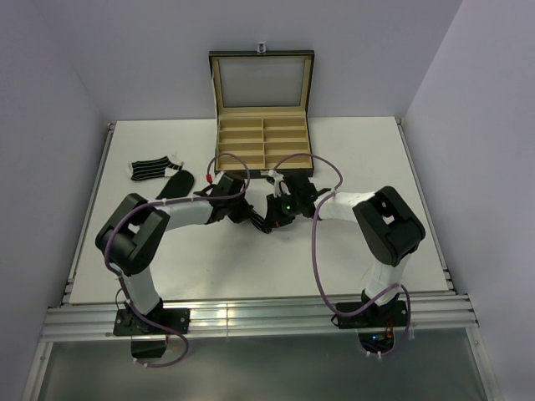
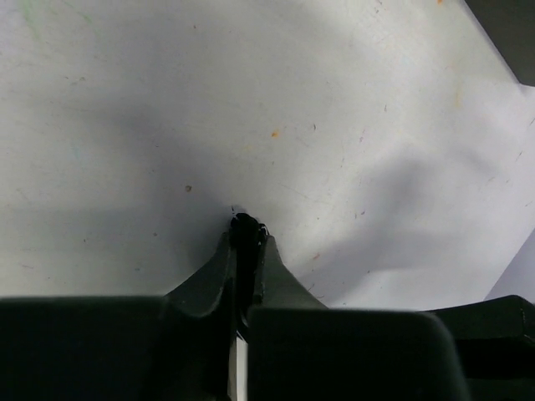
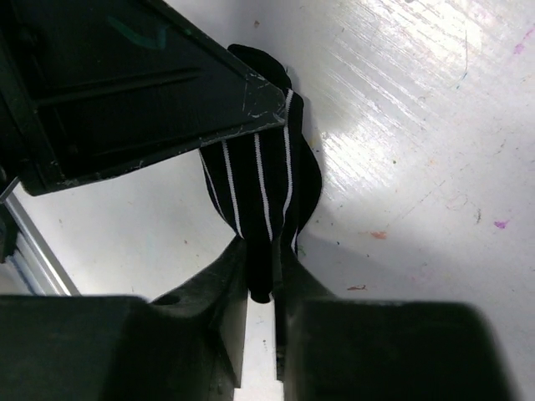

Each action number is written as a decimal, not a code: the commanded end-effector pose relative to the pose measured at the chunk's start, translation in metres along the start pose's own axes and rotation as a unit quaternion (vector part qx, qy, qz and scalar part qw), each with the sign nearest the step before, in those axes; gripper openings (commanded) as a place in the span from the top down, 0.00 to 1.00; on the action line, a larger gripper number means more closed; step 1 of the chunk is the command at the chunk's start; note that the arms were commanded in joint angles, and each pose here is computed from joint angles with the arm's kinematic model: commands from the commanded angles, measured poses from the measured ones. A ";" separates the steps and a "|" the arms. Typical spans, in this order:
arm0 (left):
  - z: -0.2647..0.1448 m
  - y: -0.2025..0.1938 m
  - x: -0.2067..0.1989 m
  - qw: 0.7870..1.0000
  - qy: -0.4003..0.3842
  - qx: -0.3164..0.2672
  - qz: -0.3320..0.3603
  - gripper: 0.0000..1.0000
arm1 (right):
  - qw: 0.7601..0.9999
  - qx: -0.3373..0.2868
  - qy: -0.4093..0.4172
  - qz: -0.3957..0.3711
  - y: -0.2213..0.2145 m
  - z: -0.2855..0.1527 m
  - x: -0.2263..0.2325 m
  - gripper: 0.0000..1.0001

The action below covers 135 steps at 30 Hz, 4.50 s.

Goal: Roll the socks
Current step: Roll the sock at the center of the board, then pick up the sock at the center of the board, then place the sock in the storage box.

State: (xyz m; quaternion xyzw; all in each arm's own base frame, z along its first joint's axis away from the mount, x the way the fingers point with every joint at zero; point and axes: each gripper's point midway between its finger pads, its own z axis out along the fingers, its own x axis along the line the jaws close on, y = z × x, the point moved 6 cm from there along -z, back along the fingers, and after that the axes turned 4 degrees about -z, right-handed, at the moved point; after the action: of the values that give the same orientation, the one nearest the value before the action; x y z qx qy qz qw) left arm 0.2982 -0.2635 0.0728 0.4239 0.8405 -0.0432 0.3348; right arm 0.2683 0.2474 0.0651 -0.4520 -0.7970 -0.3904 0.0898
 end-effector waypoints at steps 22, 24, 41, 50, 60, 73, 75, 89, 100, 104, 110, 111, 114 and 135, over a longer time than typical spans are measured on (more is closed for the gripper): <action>0.005 -0.011 0.018 0.986 0.121 0.063 0.092 1.00 | 0.933 -0.123 -0.245 -0.232 0.018 -0.007 0.045 0.39; 0.005 -0.011 0.019 0.986 0.121 0.063 0.092 1.00 | 0.932 -0.119 -0.248 -0.238 0.015 -0.002 0.045 0.39; 0.008 -0.011 0.024 0.985 0.125 0.073 0.096 1.00 | 0.951 -0.084 -0.218 -0.201 -0.020 0.012 0.039 0.42; 0.009 -0.010 0.025 0.985 0.124 0.075 0.098 1.00 | 0.949 -0.092 -0.232 -0.190 -0.026 0.007 0.033 0.42; 0.008 -0.011 0.024 0.983 0.124 0.083 0.104 1.00 | 0.940 -0.124 -0.245 -0.204 -0.010 0.008 0.034 0.42; 0.008 -0.013 0.025 0.983 0.120 0.091 0.102 1.00 | 0.944 -0.152 -0.214 -0.200 0.003 0.023 0.042 0.41; 0.009 -0.013 0.025 0.983 0.119 0.091 0.102 1.00 | 0.945 -0.148 -0.216 -0.198 0.002 0.026 0.041 0.41; 0.008 -0.014 0.024 0.983 0.117 0.095 0.102 1.00 | 0.943 -0.094 -0.254 -0.192 -0.007 0.044 0.025 0.56; 0.003 -0.008 0.018 0.985 0.107 0.085 0.100 0.91 | 0.954 -0.045 -0.258 -0.146 -0.018 0.035 0.007 1.00; -0.009 0.006 0.009 0.990 0.095 0.059 0.089 0.76 | 0.963 -0.038 -0.242 -0.116 -0.019 0.022 0.003 1.00; -0.045 0.039 -0.014 0.995 0.061 -0.010 0.072 0.43 | 0.970 -0.040 -0.224 -0.085 -0.023 0.000 0.002 1.00; -0.054 0.044 -0.019 0.996 0.052 -0.019 0.070 0.37 | 0.971 -0.047 -0.221 -0.082 -0.022 -0.006 0.003 1.00; -0.070 0.059 -0.022 0.996 0.041 -0.048 0.059 0.25 | 0.972 -0.056 -0.217 -0.069 -0.016 -0.017 0.003 1.00; -0.282 0.138 0.051 0.879 -0.021 -0.474 0.040 0.01 | 0.930 -0.219 -0.264 0.134 0.195 -0.125 -0.018 1.00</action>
State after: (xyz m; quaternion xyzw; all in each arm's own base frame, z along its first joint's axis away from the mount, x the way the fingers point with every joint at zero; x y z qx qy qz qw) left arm 0.2416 -0.0642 0.2871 0.2766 0.7478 0.2943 0.5270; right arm 0.3917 0.2101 0.2594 -0.6029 -0.6332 -0.4465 -0.1902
